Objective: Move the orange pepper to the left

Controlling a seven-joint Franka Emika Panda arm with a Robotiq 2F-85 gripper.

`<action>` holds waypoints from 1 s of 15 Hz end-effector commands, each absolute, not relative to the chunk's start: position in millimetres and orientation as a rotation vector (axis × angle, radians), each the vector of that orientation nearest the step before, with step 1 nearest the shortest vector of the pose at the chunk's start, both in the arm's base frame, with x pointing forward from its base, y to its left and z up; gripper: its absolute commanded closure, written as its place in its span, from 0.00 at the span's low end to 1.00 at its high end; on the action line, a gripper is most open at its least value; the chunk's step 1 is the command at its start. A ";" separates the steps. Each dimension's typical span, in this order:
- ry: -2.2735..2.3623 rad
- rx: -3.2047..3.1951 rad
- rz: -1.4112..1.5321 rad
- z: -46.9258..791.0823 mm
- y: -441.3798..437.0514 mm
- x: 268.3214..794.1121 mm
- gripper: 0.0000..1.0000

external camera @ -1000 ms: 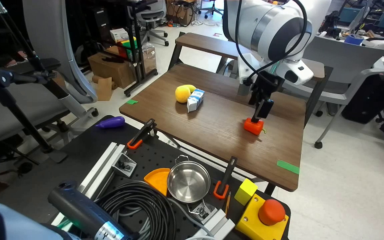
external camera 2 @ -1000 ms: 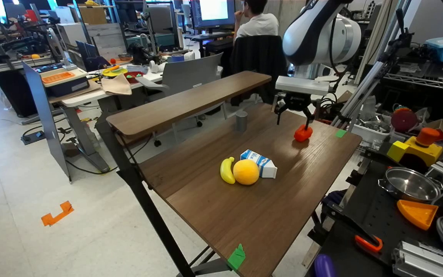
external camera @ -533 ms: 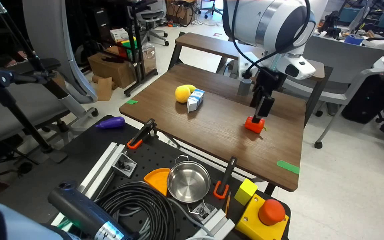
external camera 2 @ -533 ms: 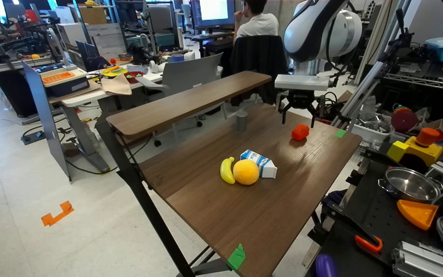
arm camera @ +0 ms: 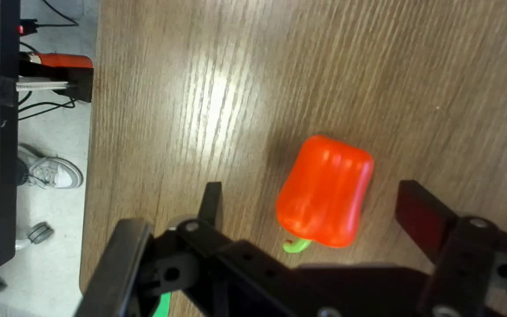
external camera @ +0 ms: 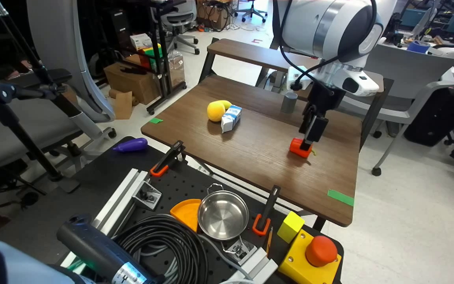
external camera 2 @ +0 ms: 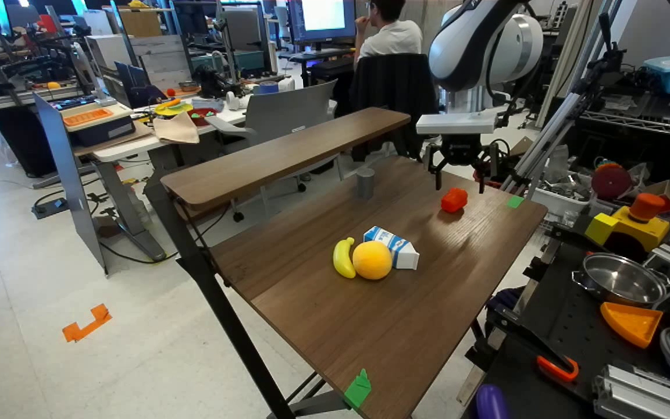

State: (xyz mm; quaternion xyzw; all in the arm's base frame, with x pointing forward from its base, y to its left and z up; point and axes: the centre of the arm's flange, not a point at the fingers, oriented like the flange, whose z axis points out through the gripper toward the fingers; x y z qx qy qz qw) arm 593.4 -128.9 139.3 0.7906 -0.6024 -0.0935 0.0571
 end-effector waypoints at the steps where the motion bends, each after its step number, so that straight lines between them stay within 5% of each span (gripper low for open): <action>1: -1.852 2.346 -0.311 124.7 -137.8 613.8 0.00; 4: -1.861 2.334 -0.317 112.8 -142.5 620.1 0.00; 5: -1.856 2.333 -0.321 109.6 -143.1 621.0 0.25; 6: -1.853 2.333 -0.321 107.1 -143.3 622.4 0.26; 11: -1.837 2.348 -0.318 106.8 -140.0 627.1 0.66; 15: -1.766 2.403 -0.372 122.9 -131.0 615.6 0.75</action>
